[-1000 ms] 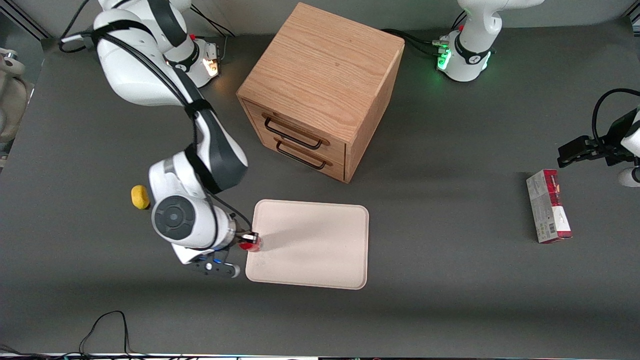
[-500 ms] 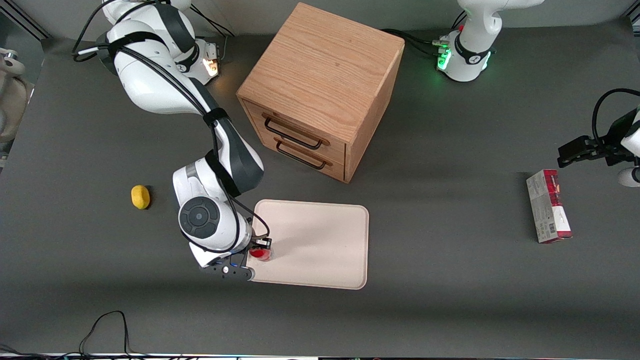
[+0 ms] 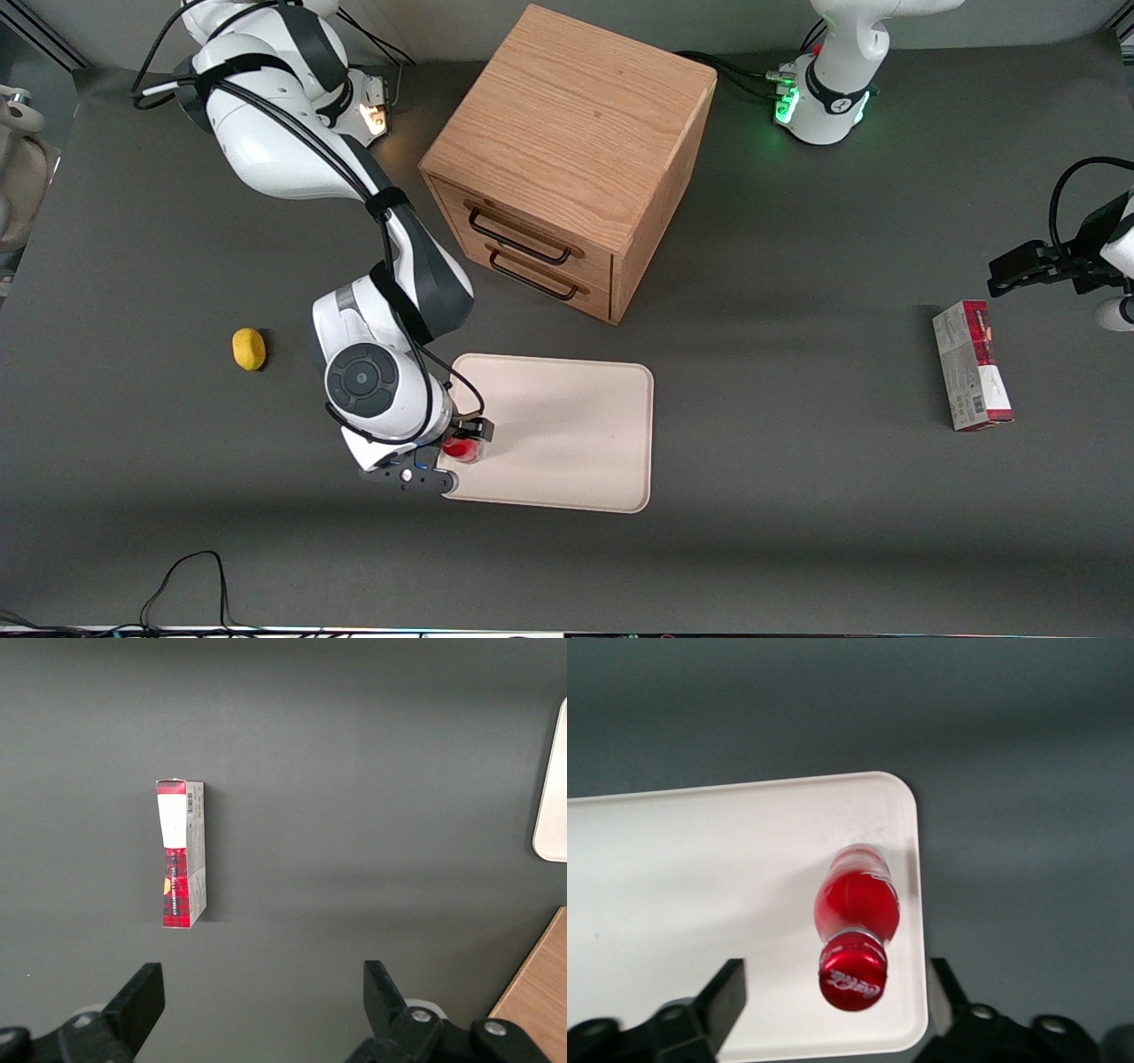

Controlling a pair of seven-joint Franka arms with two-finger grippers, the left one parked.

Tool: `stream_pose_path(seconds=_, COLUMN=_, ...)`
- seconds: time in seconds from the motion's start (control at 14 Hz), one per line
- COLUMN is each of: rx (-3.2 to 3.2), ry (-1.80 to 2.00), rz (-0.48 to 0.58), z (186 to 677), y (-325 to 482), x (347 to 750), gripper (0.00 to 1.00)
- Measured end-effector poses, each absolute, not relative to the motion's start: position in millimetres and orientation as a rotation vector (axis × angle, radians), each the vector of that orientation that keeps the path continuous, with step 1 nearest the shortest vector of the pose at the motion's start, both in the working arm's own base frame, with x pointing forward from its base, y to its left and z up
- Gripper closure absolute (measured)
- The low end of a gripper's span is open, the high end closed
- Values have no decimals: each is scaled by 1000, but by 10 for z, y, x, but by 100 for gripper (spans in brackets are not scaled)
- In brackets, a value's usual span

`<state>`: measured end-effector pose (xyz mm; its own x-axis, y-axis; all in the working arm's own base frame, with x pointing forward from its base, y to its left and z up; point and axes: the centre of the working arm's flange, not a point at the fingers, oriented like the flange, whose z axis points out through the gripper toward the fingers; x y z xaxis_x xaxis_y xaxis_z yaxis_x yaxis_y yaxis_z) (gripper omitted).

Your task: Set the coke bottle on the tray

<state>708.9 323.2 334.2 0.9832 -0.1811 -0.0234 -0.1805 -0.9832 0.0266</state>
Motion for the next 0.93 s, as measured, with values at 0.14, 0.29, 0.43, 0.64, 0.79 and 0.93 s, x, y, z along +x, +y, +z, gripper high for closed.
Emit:
stream_pose_path(seconds=0.14, rx=3067, ry=-247, rz=-120, z=3486, y=3145, x=7019, gripper=0)
stream_pose_path(seconds=0.29, rx=3049, ry=-147, rz=-180, z=3844, y=2902, x=6933, gripper=0)
stream_pose_path(seconds=0.43, rx=3063, ry=-49, rz=-201, z=4304, y=2400, x=6785, gripper=0)
stream_pose_path(seconds=0.64, rx=3074, ry=27, rz=-169, z=4868, y=1688, x=6267, gripper=0)
stream_pose_path(seconds=0.79, rx=3075, ry=62, rz=-145, z=5114, y=1341, x=5776, gripper=0)
stream_pose_path(seconds=0.93, rx=3091, ry=86, rz=-126, z=5361, y=1055, x=5245, gripper=0)
